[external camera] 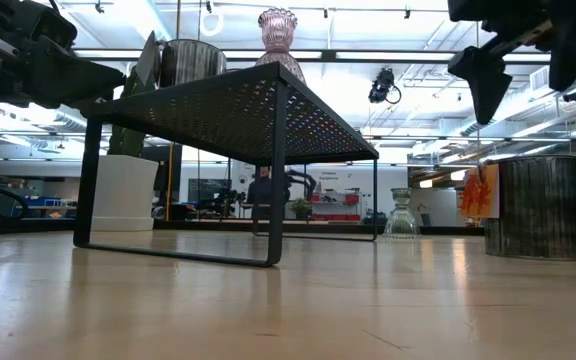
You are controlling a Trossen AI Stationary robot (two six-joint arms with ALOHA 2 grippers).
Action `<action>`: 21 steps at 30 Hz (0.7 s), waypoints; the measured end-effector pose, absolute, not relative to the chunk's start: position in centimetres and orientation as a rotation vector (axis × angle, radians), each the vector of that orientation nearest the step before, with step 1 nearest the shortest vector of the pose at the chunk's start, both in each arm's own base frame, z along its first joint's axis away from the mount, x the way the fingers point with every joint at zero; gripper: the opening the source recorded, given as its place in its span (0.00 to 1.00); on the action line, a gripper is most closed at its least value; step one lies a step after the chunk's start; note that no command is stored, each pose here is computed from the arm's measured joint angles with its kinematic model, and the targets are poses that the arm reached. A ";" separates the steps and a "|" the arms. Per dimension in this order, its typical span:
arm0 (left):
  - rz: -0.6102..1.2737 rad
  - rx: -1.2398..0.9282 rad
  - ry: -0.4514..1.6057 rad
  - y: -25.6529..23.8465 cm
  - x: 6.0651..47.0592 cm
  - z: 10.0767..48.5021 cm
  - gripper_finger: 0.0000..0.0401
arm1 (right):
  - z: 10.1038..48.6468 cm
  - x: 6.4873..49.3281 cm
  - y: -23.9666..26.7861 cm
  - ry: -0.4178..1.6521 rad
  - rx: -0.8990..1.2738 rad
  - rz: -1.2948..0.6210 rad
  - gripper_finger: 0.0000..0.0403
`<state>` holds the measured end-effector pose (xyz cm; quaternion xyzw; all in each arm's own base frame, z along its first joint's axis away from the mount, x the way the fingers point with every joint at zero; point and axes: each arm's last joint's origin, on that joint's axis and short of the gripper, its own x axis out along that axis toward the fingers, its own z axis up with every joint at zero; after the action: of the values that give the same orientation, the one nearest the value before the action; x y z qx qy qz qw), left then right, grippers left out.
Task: Pick & Place candle stick holders
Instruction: Put the silver scented candle on the shelf
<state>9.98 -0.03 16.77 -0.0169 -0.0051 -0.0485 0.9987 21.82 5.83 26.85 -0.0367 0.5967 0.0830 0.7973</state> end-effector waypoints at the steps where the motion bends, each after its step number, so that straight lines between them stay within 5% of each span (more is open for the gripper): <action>1: -0.097 -0.034 -0.010 0.0 10.0 16.8 0.09 | 26.9 21.9 5.8 1.276 -0.071 0.173 0.99; 21: -0.097 -0.034 -0.010 0.0 10.0 16.8 0.09 | 27.0 22.3 5.8 1.232 -0.068 0.131 0.99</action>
<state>9.98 -0.03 16.77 -0.0169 -0.0051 -0.0485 0.9987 22.31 5.76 26.96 -0.0319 0.5774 0.0613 0.8135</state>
